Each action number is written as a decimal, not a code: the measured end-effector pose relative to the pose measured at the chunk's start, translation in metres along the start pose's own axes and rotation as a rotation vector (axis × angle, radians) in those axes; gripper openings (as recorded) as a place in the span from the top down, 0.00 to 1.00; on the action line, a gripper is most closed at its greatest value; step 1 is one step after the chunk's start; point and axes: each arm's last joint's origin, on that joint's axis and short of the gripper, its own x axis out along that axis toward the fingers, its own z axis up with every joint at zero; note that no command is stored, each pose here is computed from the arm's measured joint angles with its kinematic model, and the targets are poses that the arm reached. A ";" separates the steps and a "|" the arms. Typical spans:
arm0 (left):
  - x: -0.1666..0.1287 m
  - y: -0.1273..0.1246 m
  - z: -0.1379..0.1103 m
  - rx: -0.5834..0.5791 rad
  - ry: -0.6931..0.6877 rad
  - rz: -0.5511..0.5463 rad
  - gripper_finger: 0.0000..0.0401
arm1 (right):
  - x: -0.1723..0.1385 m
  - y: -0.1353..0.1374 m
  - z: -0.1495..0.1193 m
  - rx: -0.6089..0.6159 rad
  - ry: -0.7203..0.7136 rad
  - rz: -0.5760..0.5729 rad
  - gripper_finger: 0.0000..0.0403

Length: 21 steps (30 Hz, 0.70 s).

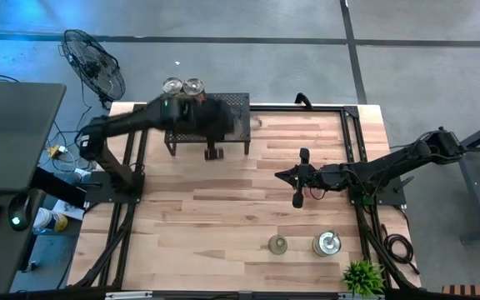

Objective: Pick & Place candle stick holders
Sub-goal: Put the red scented candle on the shelf

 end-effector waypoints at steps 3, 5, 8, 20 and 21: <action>0.015 0.029 -0.007 -0.008 0.046 0.002 1.00 | 0.000 0.000 0.000 0.000 0.000 0.000 1.00; 0.028 0.046 -0.012 0.000 0.080 0.011 1.00 | 0.000 0.000 0.000 0.000 0.000 0.000 1.00; 0.045 0.069 -0.020 -0.002 0.126 0.027 1.00 | 0.000 0.000 0.000 0.000 0.000 0.000 1.00; 0.093 0.121 -0.042 -0.029 0.185 0.005 1.00 | 0.000 0.000 0.000 -0.005 0.001 -0.001 1.00; 0.094 0.121 -0.042 -0.023 0.186 0.006 1.00 | 0.000 0.000 0.000 -0.005 0.001 0.000 1.00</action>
